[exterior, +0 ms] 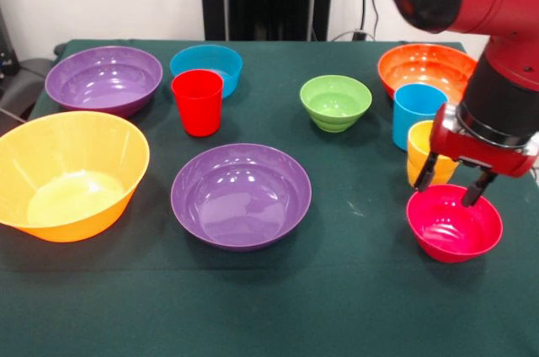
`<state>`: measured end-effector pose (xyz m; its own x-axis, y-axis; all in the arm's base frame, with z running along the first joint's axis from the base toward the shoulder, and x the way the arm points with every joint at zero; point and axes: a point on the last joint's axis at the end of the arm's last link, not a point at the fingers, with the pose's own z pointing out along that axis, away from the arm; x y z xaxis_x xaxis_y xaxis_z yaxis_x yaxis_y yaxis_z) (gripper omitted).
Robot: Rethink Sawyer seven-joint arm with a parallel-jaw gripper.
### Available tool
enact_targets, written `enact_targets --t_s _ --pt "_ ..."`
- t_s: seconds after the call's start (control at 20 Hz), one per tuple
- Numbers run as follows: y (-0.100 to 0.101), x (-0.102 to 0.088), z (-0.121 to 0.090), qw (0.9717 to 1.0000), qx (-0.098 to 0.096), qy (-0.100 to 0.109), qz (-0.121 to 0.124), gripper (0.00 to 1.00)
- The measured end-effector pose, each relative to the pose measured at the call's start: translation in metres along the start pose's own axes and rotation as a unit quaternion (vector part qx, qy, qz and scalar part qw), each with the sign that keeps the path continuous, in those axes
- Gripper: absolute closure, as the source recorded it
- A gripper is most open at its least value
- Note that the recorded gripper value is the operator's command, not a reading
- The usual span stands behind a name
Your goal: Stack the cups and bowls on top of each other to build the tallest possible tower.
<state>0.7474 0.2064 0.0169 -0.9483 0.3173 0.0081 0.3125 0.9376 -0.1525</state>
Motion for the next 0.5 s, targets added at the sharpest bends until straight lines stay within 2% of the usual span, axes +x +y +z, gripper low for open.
enact_targets --t_s 0.2,0.5 --pt "0.006 -0.009 -0.011 1.0 -0.003 -0.007 -0.001 0.0" --pt "0.002 -0.011 -0.015 1.0 -0.004 -0.007 0.002 0.0"
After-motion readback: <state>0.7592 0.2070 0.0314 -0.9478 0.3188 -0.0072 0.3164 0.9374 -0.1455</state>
